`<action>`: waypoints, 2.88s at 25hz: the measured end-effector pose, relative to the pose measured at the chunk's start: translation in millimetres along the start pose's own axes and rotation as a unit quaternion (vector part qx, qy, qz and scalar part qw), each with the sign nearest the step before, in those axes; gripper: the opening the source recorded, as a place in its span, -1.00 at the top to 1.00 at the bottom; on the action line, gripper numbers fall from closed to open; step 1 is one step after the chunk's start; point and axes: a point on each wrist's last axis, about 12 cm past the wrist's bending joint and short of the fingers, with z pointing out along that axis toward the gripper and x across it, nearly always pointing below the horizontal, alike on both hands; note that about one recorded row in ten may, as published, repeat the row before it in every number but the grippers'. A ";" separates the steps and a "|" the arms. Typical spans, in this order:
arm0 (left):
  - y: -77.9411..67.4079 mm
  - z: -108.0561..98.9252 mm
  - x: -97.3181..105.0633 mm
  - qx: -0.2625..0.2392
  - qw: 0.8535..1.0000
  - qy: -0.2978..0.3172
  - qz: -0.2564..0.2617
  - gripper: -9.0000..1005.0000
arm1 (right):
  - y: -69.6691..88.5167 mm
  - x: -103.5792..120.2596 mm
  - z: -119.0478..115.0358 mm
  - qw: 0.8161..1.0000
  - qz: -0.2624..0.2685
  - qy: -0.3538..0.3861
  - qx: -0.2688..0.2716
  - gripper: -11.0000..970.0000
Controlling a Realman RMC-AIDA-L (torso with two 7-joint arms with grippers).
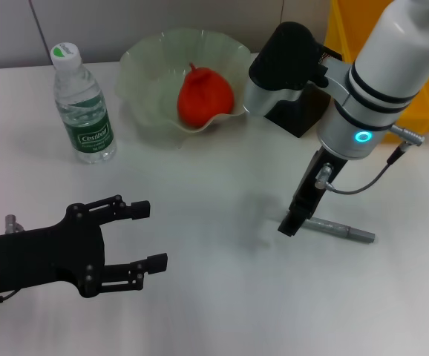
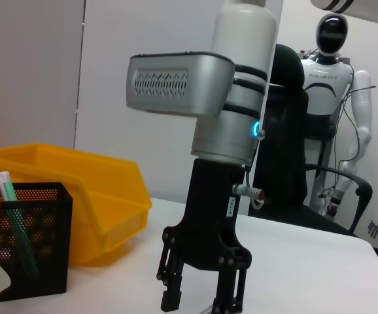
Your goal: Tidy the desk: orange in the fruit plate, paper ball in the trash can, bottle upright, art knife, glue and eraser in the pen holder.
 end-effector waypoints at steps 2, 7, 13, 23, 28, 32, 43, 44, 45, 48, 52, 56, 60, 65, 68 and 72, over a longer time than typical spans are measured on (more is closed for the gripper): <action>-0.2 -0.2 0.2 0.000 1.000 0.000 0.000 -0.65 | -0.3 -0.3 2.5 1.000 -0.003 0.000 0.005 -0.42; -2.7 -1.9 1.1 0.004 1.000 -0.002 0.000 -0.65 | -1.3 1.3 9.9 1.000 -0.007 0.008 0.013 -0.42; -4.2 -3.8 -0.2 0.012 1.000 -0.006 0.006 -0.65 | -2.1 3.5 14.0 1.000 -0.006 0.011 0.011 -0.42; -4.1 -2.8 -0.3 0.014 1.000 -0.004 0.007 -0.65 | -4.1 5.3 18.8 1.000 -0.008 0.013 0.012 0.28; -3.6 -2.7 -0.4 0.013 1.000 -0.003 0.008 -0.65 | -5.2 5.7 20.8 1.000 -0.010 0.011 0.013 0.44; -3.5 -2.6 -0.3 0.013 1.000 -0.002 0.008 -0.65 | -5.2 5.8 22.4 1.000 -0.011 0.014 0.011 0.45; -3.6 -1.9 -0.3 0.014 1.000 -0.002 0.008 -0.65 | -2.5 5.9 30.5 0.999 -0.027 0.025 0.020 0.48; -3.8 -2.1 -0.1 0.014 1.000 -0.002 0.007 -0.65 | -2.0 5.6 29.9 0.999 -0.028 0.026 0.020 0.48; -4.1 -2.3 0.2 0.014 1.000 -0.002 0.007 -0.65 | -2.0 5.6 29.9 0.999 -0.028 0.026 0.020 0.49; -4.5 -2.7 0.4 0.014 1.000 -0.003 0.006 -0.65 | -1.9 3.9 25.9 0.999 -0.026 0.018 0.021 0.58; -4.5 -3.0 0.5 0.014 1.000 -0.003 0.006 -0.65 | -6.8 1.0 10.3 0.999 -0.018 -0.006 0.030 0.68; -4.6 -3.1 0.4 0.014 1.000 -0.003 0.006 -0.65 | -22.4 1.3 -29.1 0.996 0.006 -0.055 0.064 0.67; -4.9 -3.5 0.8 0.014 1.000 -0.003 0.006 -0.65 | -33.4 4.8 -54.7 0.992 0.024 -0.085 0.089 0.67; -4.8 -3.6 0.9 0.013 1.000 -0.002 0.006 -0.65 | -51.3 11.4 -94.7 0.979 0.051 -0.145 0.133 0.68; -4.9 -3.5 0.8 0.014 1.000 -0.003 0.006 -0.65 | -61.7 16.6 -112.5 0.969 0.065 -0.180 0.157 0.68; -5.0 -3.8 0.9 0.014 1.000 -0.002 0.006 -0.65 | -77.6 24.9 -126.0 0.955 0.084 -0.217 0.186 0.68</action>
